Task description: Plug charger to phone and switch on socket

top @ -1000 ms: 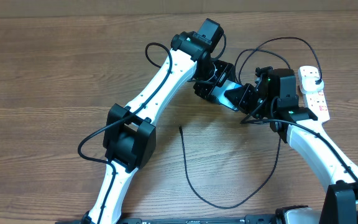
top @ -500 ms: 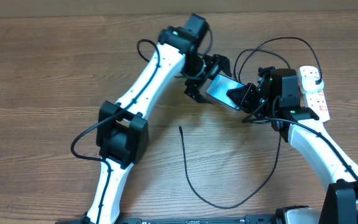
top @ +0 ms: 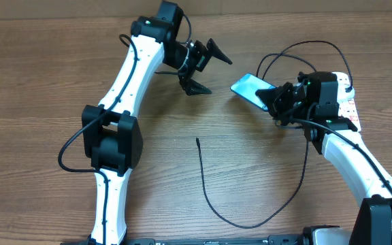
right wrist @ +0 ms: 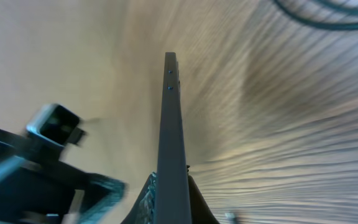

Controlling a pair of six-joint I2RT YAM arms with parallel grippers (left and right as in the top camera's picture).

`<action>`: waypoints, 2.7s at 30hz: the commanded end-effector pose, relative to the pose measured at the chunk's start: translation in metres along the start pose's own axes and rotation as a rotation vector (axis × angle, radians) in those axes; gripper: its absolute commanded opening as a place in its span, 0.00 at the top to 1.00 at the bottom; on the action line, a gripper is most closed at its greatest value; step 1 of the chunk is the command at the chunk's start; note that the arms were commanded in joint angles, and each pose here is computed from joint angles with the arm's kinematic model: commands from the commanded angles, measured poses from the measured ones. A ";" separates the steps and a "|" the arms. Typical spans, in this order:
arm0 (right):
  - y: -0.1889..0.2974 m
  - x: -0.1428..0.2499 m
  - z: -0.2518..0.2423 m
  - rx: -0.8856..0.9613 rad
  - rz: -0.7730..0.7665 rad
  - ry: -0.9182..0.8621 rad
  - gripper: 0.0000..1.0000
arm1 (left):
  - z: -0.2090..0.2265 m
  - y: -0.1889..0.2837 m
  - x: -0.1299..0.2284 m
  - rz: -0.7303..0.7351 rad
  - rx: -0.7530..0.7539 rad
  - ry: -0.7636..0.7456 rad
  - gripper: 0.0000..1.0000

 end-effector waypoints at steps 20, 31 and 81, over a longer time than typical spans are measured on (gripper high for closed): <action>0.007 0.018 0.079 -0.367 0.182 -0.472 0.96 | -0.067 0.059 0.023 -0.272 0.111 -0.179 0.00; 0.006 0.028 0.087 -0.392 0.226 -0.518 0.96 | -0.096 0.023 0.030 -0.407 0.073 -0.279 0.00; 0.007 0.031 0.092 -0.406 0.269 -0.571 0.96 | -0.097 0.004 0.037 -0.468 0.053 -0.020 0.13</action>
Point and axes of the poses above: each gripper's point midway between its finger pads, its own y axis back along the fingers, its own z axis along the line the jaws close on, x = y × z, the point moved 8 cm from there along y, back along the fingers, and after that the axes turned 10 degrees about -y, right-handed, at the moved point
